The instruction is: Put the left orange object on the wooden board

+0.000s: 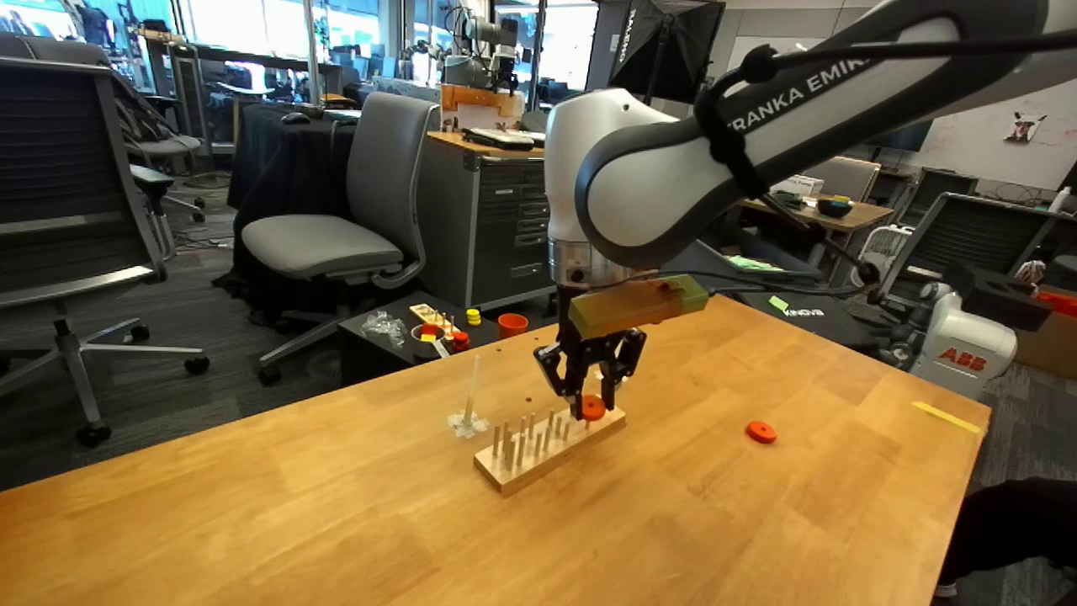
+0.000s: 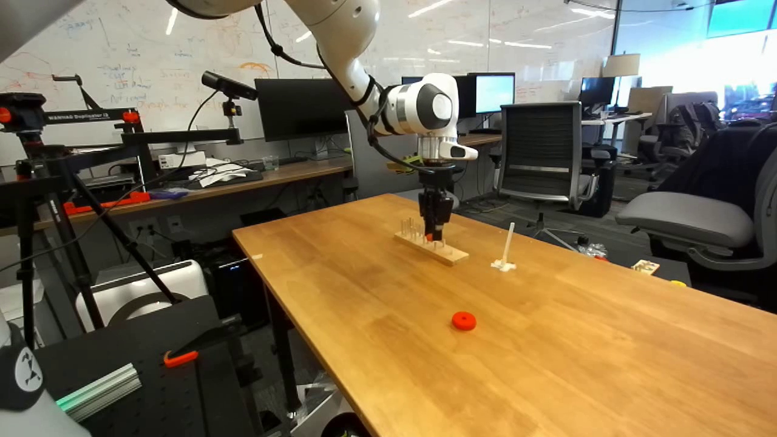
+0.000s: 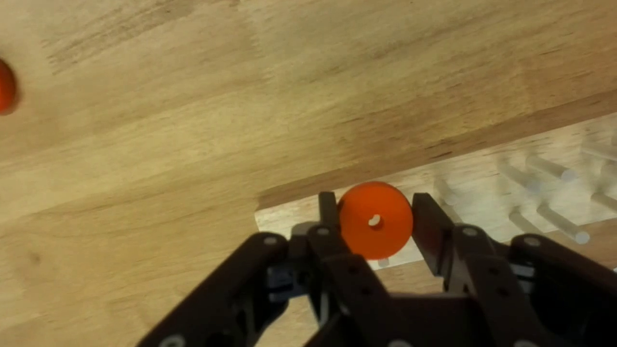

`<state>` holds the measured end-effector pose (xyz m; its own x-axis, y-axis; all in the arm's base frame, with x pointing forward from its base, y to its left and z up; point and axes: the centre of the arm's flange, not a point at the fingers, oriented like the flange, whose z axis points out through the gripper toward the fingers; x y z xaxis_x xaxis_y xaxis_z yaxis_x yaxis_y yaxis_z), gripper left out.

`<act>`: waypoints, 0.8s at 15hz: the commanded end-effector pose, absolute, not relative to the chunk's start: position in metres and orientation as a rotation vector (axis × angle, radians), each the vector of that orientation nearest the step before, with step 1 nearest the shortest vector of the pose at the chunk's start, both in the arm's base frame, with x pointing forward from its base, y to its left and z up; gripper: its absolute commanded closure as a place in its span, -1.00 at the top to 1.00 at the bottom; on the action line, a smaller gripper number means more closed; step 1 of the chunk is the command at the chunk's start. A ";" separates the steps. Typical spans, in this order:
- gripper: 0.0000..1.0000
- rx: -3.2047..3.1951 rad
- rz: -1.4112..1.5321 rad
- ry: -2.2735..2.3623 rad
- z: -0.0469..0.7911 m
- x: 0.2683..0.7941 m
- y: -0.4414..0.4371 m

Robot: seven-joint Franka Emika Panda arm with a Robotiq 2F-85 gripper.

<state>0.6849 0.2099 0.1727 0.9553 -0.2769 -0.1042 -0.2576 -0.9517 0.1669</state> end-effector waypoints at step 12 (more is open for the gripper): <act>-0.65 3.004 -0.220 -0.438 0.168 0.690 0.205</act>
<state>0.6856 0.2067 0.1681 0.9493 -0.2929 -0.1144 -0.2749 -0.9497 0.1501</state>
